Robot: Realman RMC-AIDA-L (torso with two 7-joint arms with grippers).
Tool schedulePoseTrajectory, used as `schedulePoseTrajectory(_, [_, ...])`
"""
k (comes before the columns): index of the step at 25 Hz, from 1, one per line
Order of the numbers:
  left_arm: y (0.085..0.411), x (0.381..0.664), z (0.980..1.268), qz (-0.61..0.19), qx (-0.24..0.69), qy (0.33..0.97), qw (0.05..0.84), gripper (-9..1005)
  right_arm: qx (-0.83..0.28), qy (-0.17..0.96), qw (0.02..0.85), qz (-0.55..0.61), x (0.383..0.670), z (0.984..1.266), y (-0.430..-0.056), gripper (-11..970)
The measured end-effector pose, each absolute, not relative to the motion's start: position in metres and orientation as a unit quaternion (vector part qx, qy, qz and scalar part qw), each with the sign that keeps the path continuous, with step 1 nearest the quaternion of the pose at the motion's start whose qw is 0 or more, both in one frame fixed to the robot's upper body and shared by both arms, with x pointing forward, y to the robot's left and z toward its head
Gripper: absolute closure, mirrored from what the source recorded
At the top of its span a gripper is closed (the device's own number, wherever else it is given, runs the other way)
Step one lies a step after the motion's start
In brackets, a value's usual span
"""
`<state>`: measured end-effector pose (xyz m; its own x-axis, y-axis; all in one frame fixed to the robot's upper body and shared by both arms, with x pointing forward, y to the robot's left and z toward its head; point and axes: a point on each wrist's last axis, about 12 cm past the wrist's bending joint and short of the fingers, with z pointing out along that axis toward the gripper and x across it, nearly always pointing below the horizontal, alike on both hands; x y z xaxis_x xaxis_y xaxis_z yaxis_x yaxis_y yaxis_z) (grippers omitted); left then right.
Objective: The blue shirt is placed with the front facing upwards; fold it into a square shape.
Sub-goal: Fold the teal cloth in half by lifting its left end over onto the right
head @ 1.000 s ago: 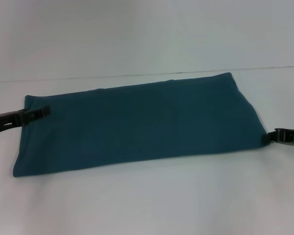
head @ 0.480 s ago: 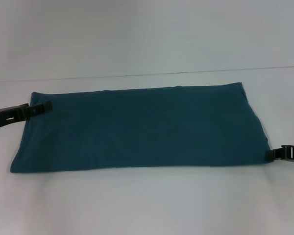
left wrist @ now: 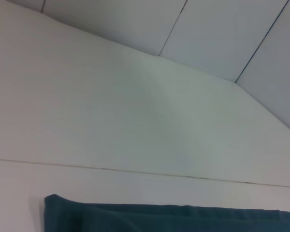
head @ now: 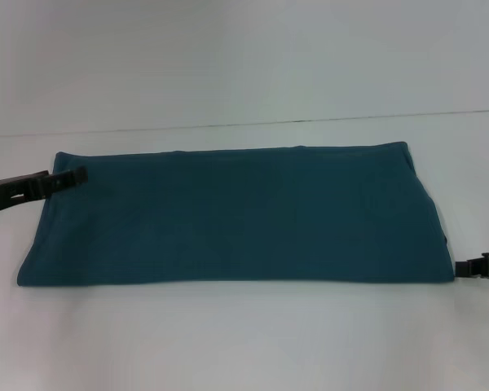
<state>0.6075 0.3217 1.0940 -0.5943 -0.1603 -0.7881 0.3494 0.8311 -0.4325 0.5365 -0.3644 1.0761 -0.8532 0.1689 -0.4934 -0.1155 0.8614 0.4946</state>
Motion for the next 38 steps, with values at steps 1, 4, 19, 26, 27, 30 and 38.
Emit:
schedulePoseTrajectory(1, [0.322, 0.608, 1.094, -0.285, 0.056, 0.846, 0.447, 163, 0.017, 0.926, 0.272, 0.261, 0.536, 1.076, -0.365, 925])
schedulePoseTrajectory(4, [0.321, 0.608, 1.094, -0.285, 0.056, 0.846, 0.447, 164, 0.026, 0.927, 0.275, 0.254, 0.535, 1.075, -0.370, 923])
schedulePoseTrajectory(19, [0.319, 0.610, 1.096, -0.288, 0.054, 0.845, 0.447, 164, 0.056, 0.929, 0.291, 0.223, 0.526, 1.078, -0.394, 910])
schedulePoseTrajectory(26, [0.320, 0.611, 1.096, -0.285, 0.052, 0.846, 0.448, 163, 0.054, 0.927, 0.299, 0.221, 0.527, 1.083, -0.394, 904])
schedulePoseTrajectory(27, [0.319, 0.611, 1.096, -0.285, 0.052, 0.845, 0.449, 163, 0.051, 0.926, 0.301, 0.221, 0.528, 1.085, -0.393, 903])
schedulePoseTrajectory(30, [0.318, 0.611, 1.095, -0.286, 0.052, 0.846, 0.448, 163, 0.042, 0.923, 0.311, 0.221, 0.532, 1.093, -0.391, 901])
schedulePoseTrajectory(38, [0.318, 0.610, 1.093, -0.285, 0.053, 0.846, 0.447, 164, 0.014, 0.886, 0.382, 0.261, 0.544, 1.117, -0.388, 873])
